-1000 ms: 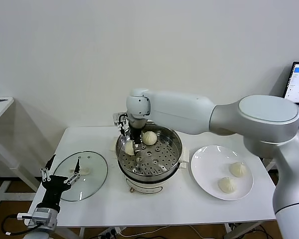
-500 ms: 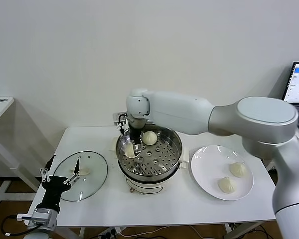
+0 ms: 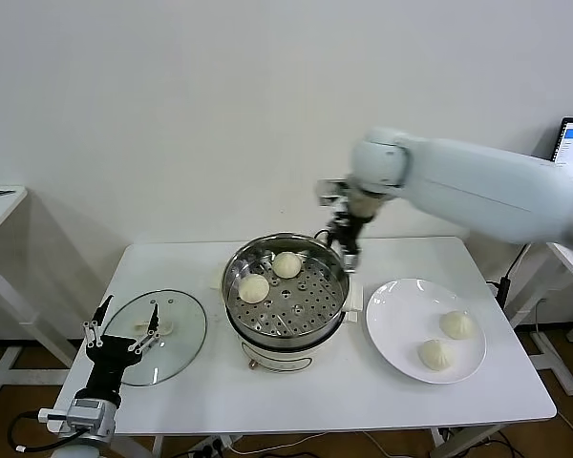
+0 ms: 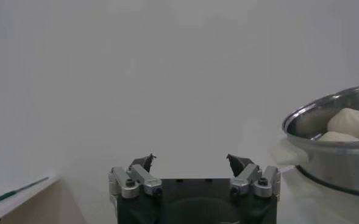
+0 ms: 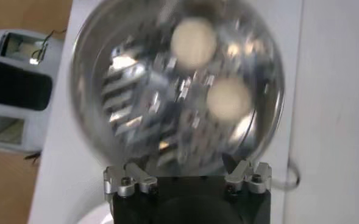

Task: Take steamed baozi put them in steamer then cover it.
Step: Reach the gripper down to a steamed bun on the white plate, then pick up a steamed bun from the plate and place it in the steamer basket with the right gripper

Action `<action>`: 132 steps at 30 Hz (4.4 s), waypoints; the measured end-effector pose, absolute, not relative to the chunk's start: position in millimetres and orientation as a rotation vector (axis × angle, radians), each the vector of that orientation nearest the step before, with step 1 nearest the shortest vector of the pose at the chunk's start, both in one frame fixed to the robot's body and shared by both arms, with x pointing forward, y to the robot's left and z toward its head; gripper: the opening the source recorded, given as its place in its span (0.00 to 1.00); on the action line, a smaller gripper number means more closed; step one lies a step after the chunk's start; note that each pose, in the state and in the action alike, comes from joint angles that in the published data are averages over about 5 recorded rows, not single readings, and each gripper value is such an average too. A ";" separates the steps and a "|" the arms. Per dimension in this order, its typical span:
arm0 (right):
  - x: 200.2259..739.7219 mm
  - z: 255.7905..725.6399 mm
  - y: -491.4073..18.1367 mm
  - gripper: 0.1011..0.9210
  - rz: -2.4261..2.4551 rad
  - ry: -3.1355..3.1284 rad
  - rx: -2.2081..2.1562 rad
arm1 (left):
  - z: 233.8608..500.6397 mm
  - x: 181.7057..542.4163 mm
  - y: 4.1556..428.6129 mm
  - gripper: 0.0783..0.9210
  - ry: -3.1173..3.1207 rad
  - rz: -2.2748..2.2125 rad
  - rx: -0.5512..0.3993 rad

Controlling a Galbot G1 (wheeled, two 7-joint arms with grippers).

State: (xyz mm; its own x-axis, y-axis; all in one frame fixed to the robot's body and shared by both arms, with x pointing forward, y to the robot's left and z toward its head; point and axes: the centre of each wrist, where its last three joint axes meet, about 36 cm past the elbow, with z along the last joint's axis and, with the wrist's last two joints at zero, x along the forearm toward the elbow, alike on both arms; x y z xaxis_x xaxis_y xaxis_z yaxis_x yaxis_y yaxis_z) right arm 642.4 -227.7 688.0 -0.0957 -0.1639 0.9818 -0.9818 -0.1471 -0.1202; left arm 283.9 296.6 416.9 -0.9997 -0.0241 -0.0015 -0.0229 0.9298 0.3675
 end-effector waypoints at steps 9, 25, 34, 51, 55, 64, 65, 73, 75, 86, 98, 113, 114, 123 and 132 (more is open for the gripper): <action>614.6 637.5 -320.5 0.88 1.295 -1.285 1.339 | 417.2 279.9 289.8 0.88 -3.083 -0.578 0.028; 589.6 541.3 -378.7 0.88 1.265 -1.211 1.271 | 413.1 277.3 286.2 0.88 -3.074 -0.577 0.026; 584.7 506.8 -391.7 0.88 1.233 -1.231 1.248 | 410.5 278.4 284.9 0.88 -3.069 -0.579 0.031; 579.2 469.3 -390.6 0.88 1.218 -1.244 1.233 | 408.7 277.7 286.2 0.88 -3.064 -0.585 0.037; 579.8 465.0 -389.6 0.82 1.214 -1.248 1.232 | 408.5 277.7 286.7 0.88 -3.063 -0.587 0.039; 581.2 461.6 -388.9 0.75 1.209 -1.257 1.233 | 405.4 279.2 285.9 0.88 -3.062 -0.579 0.039; 581.2 462.0 -389.0 0.75 1.208 -1.259 1.233 | 405.3 279.4 285.9 0.88 -3.062 -0.579 0.039; 585.1 485.3 -390.5 0.74 1.204 -1.287 1.235 | 405.7 280.7 285.1 0.88 -3.064 -0.578 0.036; 587.7 498.2 -390.5 0.74 1.206 -1.298 1.236 | 405.9 280.8 284.9 0.88 -3.064 -0.578 0.035; 616.1 616.6 -361.6 0.74 1.335 -1.390 1.314 | 408.9 283.1 286.7 0.88 -3.069 -0.587 0.034; 627.1 730.2 -256.0 0.74 1.816 -1.233 1.567 | 410.4 285.6 291.5 0.88 -3.071 -0.587 0.048; 616.8 724.1 -107.5 0.75 2.332 -0.603 1.895 | 413.6 288.1 301.8 0.88 -3.074 -0.608 0.050; 614.9 719.8 -100.5 0.75 2.349 -0.560 1.916 | 413.1 288.4 302.3 0.88 -3.073 -0.608 0.050; 597.2 677.6 -55.1 0.75 2.417 -0.268 2.092 | 410.5 291.9 304.9 0.88 -3.074 -0.599 0.049; 589.9 651.5 -29.8 0.75 2.415 -0.123 2.186 | 409.0 293.0 305.4 0.88 -3.070 -0.594 0.050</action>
